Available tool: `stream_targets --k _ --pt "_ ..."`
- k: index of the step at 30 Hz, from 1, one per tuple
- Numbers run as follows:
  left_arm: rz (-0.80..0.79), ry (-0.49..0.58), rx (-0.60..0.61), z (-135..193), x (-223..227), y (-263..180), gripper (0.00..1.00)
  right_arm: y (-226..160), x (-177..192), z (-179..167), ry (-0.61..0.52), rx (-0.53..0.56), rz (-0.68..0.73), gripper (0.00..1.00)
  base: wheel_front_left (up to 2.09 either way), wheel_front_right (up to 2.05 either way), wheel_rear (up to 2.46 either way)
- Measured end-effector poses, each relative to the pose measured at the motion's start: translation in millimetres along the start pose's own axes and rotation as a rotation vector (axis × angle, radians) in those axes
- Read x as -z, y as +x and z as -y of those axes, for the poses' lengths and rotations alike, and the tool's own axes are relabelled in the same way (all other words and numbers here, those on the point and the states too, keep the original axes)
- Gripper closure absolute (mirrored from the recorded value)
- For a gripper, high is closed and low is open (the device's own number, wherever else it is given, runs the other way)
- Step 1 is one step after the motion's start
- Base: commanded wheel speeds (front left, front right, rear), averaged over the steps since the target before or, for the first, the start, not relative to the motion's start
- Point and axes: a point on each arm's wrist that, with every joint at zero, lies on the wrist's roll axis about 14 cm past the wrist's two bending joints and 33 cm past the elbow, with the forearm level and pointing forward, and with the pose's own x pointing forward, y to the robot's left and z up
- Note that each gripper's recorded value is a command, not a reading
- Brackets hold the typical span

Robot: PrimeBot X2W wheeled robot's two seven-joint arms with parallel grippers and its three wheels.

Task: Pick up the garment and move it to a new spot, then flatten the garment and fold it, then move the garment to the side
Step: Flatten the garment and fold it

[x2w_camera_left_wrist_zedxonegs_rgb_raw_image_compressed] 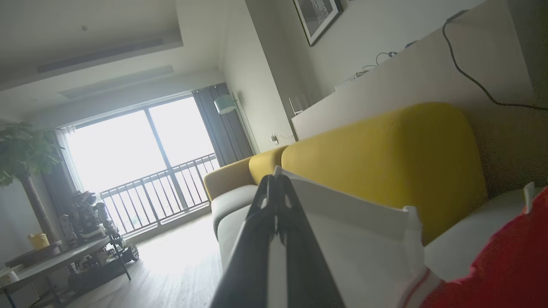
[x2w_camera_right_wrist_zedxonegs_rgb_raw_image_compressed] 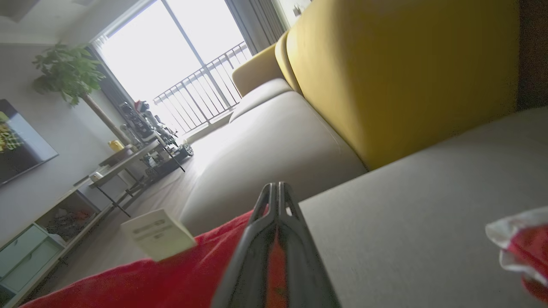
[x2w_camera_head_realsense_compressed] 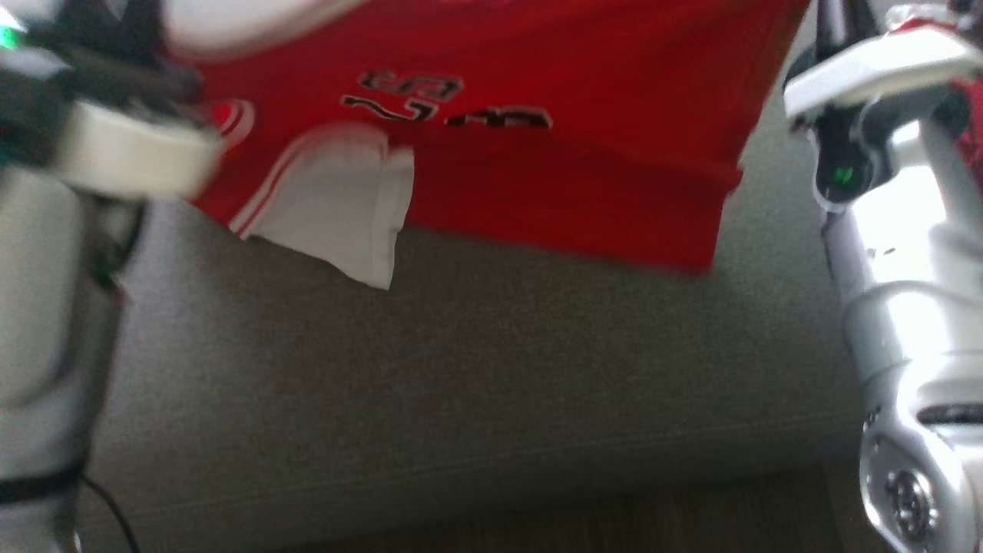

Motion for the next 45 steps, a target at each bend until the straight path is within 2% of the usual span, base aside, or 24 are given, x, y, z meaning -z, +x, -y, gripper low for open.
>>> stream_targets --k 4,7,10,11,18,22,28,38,42,45 --pt "0.110 0.023 -0.049 -33.6 -52.9 20.2 1.00 3.8 -57.9 -40.0 -0.079 -0.097 0.115 1.00 0.00 0.00 0.00" --pt "0.161 0.071 -0.055 -51.4 -88.2 29.6 1.00 -1.8 -96.1 -66.3 -0.172 -0.156 0.190 1.00 0.00 0.00 0.00" --pt "0.202 0.106 -0.077 -71.4 -124.6 35.7 1.00 -10.6 -131.8 -88.0 -0.214 -0.196 0.259 1.00 0.00 0.00 0.00" --pt "0.202 0.106 -0.077 -71.4 -124.6 35.7 1.00 -10.6 -131.8 -88.0 -0.214 -0.196 0.259 1.00 0.00 0.00 0.00" --pt "0.276 0.210 -0.120 -103.9 -203.3 38.2 1.00 -35.9 -221.4 -123.0 -0.253 -0.249 0.394 1.00 0.00 0.00 0.00" --pt "0.279 0.260 -0.136 -115.1 -225.1 39.1 1.00 -47.3 -244.4 -129.5 -0.263 -0.256 0.416 1.00 0.00 0.00 0.00" --pt "0.254 0.289 -0.085 -104.1 -221.6 58.5 1.00 -36.9 -236.3 -131.2 -0.275 -0.255 0.366 1.00 0.00 0.00 0.00" --pt "0.077 0.349 0.058 -77.6 -132.6 114.9 1.00 23.5 -202.6 -156.9 -0.413 -0.279 0.280 1.00 0.00 0.00 0.00" --pt "-0.016 0.423 0.064 -89.9 -80.5 136.2 1.00 55.8 -175.1 -149.9 -0.463 -0.272 0.257 1.00 0.00 0.00 0.00" --pt "-0.029 0.512 0.015 -106.1 -55.2 148.0 1.00 74.2 -154.8 -137.7 -0.463 -0.262 0.261 1.00 0.00 0.00 0.00"
